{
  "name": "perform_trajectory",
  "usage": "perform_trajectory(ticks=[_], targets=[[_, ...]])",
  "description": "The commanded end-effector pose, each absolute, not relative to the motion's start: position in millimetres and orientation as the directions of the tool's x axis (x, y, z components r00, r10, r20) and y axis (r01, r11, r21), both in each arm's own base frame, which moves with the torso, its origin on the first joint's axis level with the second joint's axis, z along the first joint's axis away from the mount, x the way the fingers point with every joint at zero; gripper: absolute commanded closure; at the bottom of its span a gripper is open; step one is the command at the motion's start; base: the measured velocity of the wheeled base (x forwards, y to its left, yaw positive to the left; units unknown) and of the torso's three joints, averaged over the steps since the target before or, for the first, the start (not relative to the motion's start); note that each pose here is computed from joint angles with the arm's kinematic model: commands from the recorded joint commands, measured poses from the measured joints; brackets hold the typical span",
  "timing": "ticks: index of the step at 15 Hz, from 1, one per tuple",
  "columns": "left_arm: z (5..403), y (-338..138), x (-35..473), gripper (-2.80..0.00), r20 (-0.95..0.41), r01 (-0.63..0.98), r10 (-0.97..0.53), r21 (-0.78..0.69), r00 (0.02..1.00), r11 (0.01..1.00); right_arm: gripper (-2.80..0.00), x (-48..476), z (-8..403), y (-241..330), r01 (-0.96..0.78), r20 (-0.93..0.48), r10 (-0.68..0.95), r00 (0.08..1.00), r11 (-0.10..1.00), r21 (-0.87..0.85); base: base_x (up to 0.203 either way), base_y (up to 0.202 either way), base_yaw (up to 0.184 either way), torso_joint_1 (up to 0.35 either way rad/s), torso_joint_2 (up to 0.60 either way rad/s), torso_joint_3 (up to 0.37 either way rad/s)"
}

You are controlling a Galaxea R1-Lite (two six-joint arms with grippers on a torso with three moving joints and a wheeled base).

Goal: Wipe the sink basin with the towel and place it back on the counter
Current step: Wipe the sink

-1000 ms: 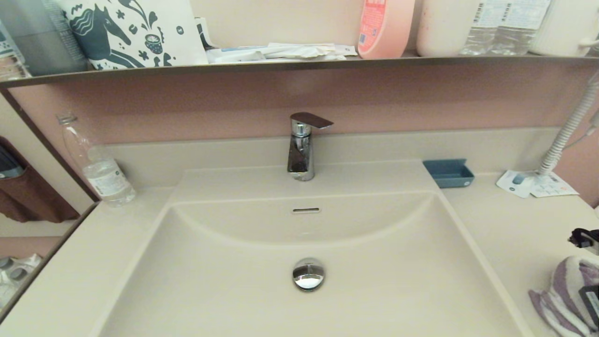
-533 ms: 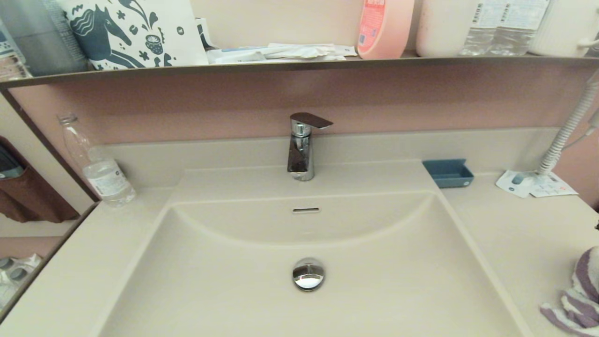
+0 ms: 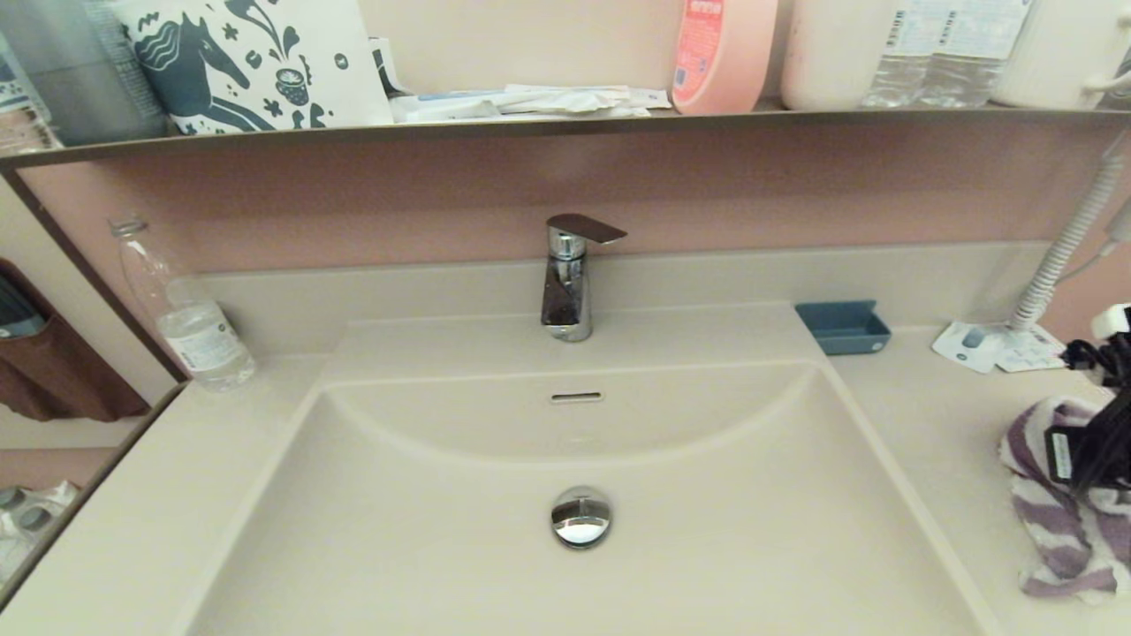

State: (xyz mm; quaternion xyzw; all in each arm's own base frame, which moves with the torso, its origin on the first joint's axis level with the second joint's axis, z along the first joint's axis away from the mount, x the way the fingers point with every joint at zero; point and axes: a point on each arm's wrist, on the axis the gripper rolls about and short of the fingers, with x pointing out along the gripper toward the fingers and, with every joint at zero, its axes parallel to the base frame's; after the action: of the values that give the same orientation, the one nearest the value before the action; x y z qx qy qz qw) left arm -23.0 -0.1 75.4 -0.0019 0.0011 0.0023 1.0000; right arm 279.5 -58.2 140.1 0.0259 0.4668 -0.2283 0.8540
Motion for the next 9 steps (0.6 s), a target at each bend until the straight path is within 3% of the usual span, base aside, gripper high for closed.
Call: perform_trajectory(ticks=[1,5,9], targets=[[75,0,-23,0.0,-0.004,-0.005,0.005,-0.005,1.0,1.0,0.0,309,129,-32,0.361,-0.822,-0.313,0.476,0.922,-0.142,0.0,0.0,0.0,0.0,0.0,0.0],[75,0,-23,0.0,-0.005,-0.005,0.005,-0.005,1.0,1.0,0.0,342,137,5,0.332,-0.799,-0.256,0.545,0.94,-0.075,0.0,0.0,0.0,0.0,0.0,0.0],[75,0,-23,0.0,-0.004,-0.005,0.005,-0.005,1.0,1.0,0.0,342,146,36,0.292,-0.804,-0.201,0.56,0.956,-0.035,0.0,0.0,0.0,0.0,0.0,0.0]])
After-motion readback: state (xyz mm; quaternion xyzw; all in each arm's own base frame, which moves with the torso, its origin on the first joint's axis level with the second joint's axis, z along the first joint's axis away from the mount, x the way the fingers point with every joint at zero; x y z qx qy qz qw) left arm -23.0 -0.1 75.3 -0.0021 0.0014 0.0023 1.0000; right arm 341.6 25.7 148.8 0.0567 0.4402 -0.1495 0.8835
